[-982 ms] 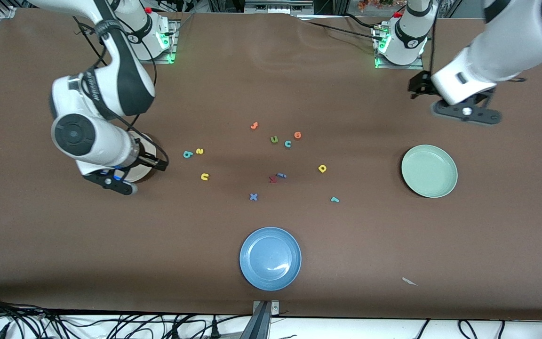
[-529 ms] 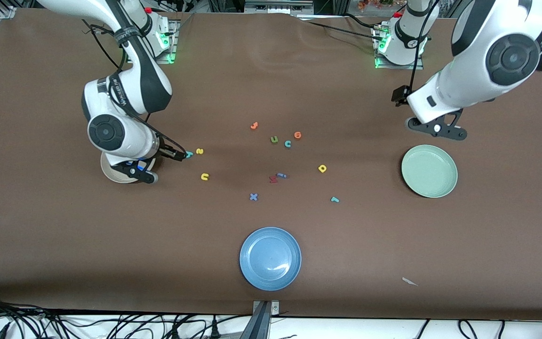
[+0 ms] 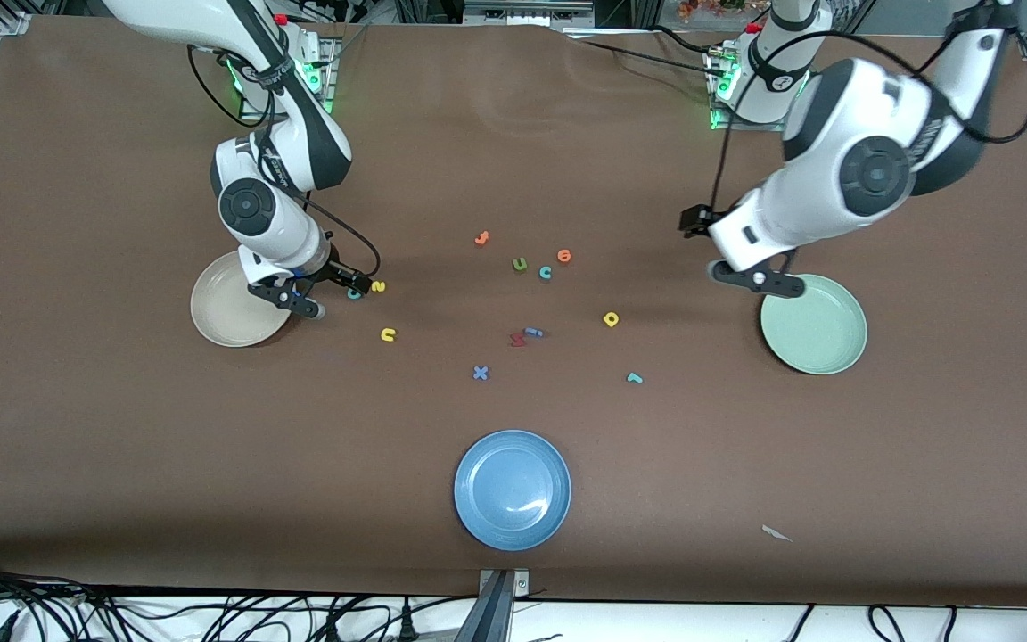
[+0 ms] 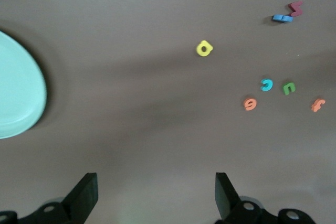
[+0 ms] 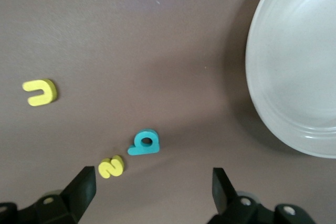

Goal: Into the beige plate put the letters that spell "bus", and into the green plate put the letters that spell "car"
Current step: 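Move the right gripper toward the teal b while the left gripper reaches letters, then grasp teal b with the right gripper while the left gripper grasps teal c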

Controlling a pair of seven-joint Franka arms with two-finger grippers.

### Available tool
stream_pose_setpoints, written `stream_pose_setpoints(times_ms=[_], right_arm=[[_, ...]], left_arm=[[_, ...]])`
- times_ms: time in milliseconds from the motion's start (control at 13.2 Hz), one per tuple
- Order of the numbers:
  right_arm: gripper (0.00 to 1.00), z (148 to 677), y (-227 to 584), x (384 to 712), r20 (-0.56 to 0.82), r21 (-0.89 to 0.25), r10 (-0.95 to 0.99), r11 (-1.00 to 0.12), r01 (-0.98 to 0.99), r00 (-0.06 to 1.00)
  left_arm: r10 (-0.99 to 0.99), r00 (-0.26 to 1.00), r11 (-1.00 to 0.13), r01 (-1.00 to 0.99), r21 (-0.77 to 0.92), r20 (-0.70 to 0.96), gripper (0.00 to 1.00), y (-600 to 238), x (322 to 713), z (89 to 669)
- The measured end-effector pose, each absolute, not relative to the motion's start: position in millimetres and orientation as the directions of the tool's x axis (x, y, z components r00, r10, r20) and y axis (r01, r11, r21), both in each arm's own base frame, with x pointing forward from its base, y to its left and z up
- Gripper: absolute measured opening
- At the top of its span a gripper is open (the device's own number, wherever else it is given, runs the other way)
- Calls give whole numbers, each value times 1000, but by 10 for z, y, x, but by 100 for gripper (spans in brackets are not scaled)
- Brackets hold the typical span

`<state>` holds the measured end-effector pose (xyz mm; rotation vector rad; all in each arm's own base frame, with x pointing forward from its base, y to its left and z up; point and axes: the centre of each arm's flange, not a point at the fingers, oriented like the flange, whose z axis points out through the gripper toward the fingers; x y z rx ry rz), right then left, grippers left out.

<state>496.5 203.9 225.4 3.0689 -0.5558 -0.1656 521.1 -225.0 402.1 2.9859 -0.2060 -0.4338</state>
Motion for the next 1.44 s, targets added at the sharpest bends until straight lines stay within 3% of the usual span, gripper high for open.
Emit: stream_pose_setpoints(times_ms=[227, 604, 1058, 1209, 1436], right_arm=[[92, 2152, 2039, 4961, -95, 24, -283, -959, -282, 955], [92, 1837, 2054, 4990, -59, -16, -209, -977, -211, 976], [81, 1744, 2050, 4974, -66, -14, -203, -979, -205, 977], [67, 1728, 2049, 4970, -69, -12, -203, -979, -204, 977], [60, 1727, 2044, 4971, -69, -12, -203, -979, -204, 977]], left_arm=[[-99, 960, -990, -69, 123, -262, 99, -2847, 5059, 3723], [-52, 970, -991, -20, 135, -236, 99, -3432, 4800, 2983], [13, 973, -989, 46, 138, -232, 99, -3907, 4420, 2323], [11, 973, -989, 45, 143, -231, 99, -4018, 4343, 2161], [23, 978, -988, 54, 147, -209, 99, -4089, 4381, 1932]])
